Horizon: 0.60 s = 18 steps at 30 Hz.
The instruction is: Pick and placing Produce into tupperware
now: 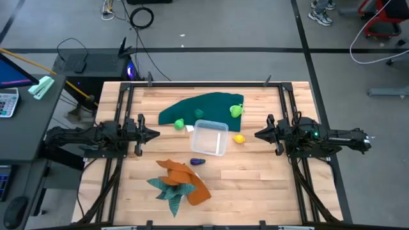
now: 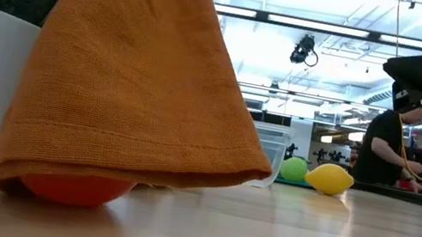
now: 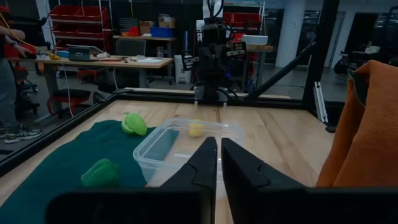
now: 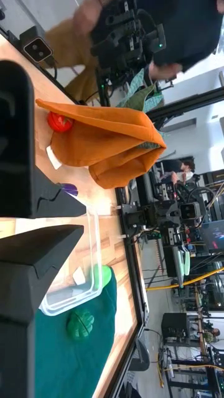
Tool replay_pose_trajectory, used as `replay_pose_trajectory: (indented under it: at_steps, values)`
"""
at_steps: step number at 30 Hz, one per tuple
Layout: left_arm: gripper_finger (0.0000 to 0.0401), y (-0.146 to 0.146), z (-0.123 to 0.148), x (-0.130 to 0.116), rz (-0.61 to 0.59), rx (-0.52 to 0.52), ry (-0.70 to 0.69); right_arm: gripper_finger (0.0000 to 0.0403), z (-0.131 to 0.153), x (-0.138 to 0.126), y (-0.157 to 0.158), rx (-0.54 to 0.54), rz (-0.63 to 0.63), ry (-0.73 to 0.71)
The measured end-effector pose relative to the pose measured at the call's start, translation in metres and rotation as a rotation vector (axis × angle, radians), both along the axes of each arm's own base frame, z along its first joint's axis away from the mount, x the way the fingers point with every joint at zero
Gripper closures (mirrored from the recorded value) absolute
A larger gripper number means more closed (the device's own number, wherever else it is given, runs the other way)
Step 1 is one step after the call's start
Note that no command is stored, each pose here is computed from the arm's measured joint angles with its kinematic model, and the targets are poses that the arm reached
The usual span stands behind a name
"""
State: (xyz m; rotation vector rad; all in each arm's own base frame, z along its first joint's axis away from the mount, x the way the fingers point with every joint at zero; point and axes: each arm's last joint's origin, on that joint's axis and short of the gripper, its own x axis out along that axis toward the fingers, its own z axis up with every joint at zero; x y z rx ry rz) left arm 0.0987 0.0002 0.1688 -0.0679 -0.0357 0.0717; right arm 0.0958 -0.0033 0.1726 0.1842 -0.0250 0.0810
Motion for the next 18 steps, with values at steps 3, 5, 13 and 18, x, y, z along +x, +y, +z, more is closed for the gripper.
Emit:
replay_pose_trajectory:
  at_steps: [3,5,13,18]
  values:
    - [0.0378,0.0000,0.0000,0.0000,0.000,0.000,0.000,0.0403,0.0000,0.0000,0.0000,0.000,0.000,0.000]
    - [0.0377,0.0000,-0.0001,0.0000,-0.001,0.000,0.000,0.0403,0.0000,0.0000,0.0000,0.000,0.001,0.000]
    - [0.0365,0.0000,-0.0002,0.0000,0.000,-0.001,0.001,0.0403,0.0000,0.0000,0.0000,0.000,0.000,0.000]
    - [0.0370,0.0000,0.0000,0.0000,0.000,-0.001,0.000,0.0403,0.0000,0.0000,0.0000,0.000,0.000,0.000]
